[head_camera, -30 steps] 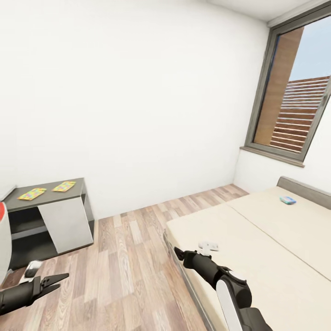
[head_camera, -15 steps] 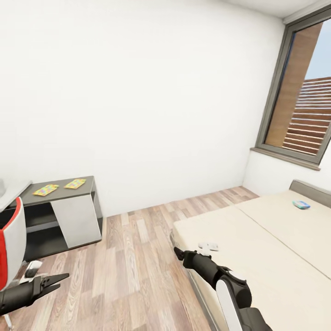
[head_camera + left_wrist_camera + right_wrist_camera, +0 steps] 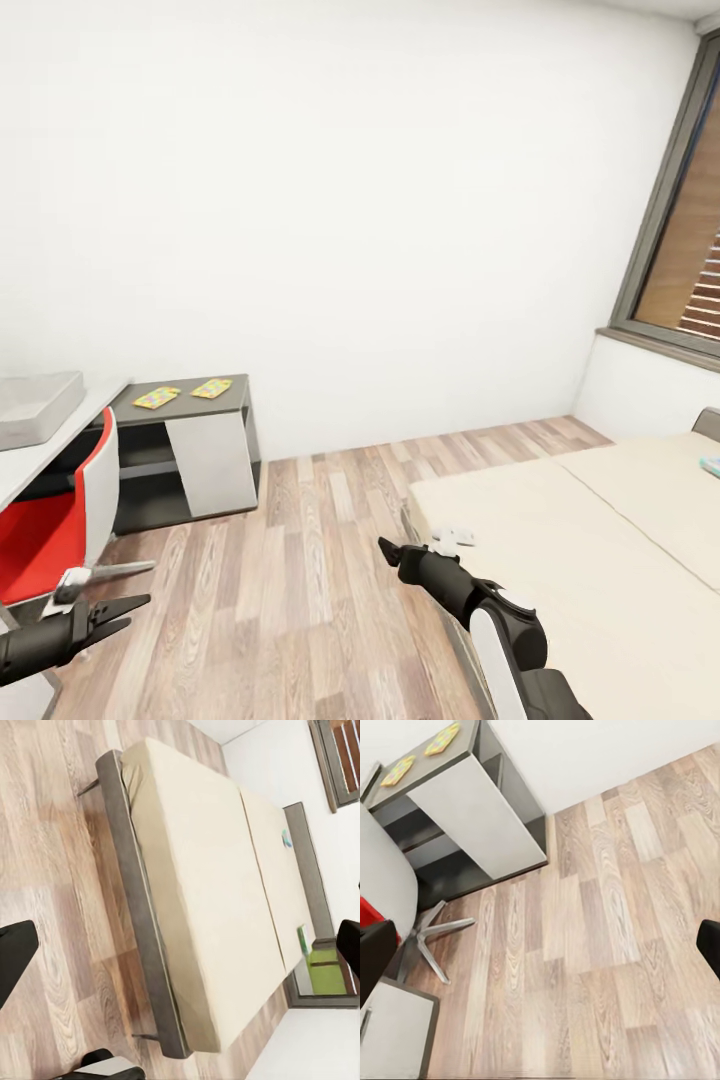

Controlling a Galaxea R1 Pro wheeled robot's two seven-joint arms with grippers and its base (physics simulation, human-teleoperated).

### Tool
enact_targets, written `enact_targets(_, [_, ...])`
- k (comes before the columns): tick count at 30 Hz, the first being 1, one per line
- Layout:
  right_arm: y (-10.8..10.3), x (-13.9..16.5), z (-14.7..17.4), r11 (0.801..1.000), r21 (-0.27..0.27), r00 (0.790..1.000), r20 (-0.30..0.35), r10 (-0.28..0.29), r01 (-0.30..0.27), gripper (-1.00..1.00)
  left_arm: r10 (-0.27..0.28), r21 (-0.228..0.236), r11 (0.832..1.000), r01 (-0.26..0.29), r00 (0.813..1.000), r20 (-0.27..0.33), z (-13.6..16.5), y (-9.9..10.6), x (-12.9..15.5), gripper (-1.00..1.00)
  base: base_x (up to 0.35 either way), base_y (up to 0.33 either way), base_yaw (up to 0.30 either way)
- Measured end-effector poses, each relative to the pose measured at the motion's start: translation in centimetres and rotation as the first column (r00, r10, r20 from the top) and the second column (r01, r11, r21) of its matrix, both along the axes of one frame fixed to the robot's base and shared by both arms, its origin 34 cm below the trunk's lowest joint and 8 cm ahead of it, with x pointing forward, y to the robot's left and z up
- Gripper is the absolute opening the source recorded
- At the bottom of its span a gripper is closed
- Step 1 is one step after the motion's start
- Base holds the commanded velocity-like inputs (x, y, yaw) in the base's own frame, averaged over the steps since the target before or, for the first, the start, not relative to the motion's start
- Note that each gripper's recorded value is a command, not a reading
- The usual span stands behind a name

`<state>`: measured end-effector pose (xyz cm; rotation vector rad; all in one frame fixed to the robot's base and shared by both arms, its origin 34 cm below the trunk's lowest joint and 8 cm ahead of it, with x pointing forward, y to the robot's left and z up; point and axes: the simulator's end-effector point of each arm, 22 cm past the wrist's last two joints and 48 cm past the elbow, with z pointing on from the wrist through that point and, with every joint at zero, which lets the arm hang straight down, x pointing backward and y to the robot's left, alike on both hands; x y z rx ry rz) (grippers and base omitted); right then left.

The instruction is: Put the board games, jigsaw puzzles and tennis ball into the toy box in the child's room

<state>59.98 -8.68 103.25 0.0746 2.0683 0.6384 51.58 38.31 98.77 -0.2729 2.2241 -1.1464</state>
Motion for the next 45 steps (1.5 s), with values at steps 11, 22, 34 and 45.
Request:
enact_targets(11, [-0.01, -0.01, 0.01, 1.000, 0.000, 1.000, 0.000, 0.000, 0.000, 1.00, 0.001, -0.001, 1.000, -0.001, 1.000, 0.001, 0.03, 0.02, -0.01, 1.00, -0.078, -0.103, 0.290])
enact_targets(22, [-0.02, 0.01, -0.01, 1.000, 0.000, 1.000, 0.000, 0.000, 0.000, 1.00, 0.001, -0.001, 1.000, -0.001, 1.000, 0.001, 0.02, 0.02, 0.02, 1.00, -0.126, -0.035, 0.094])
enact_targets(34, [-0.01, 0.00, -0.01, 1.000, 0.001, 1.000, 0.000, 0.000, 0.000, 1.00, 0.001, -0.001, 1.000, -0.001, 1.000, 0.001, 0.03, 0.02, 0.02, 1.00, -0.093, -0.038, 0.149])
enact_targets(45, [0.00, -0.02, 0.03, 1.000, 0.001, 1.000, 0.000, 0.000, 0.000, 1.00, 0.001, -0.001, 1.000, -0.001, 1.000, 0.001, 0.03, -0.01, 0.01, 1.00, -0.107, -0.002, 0.048])
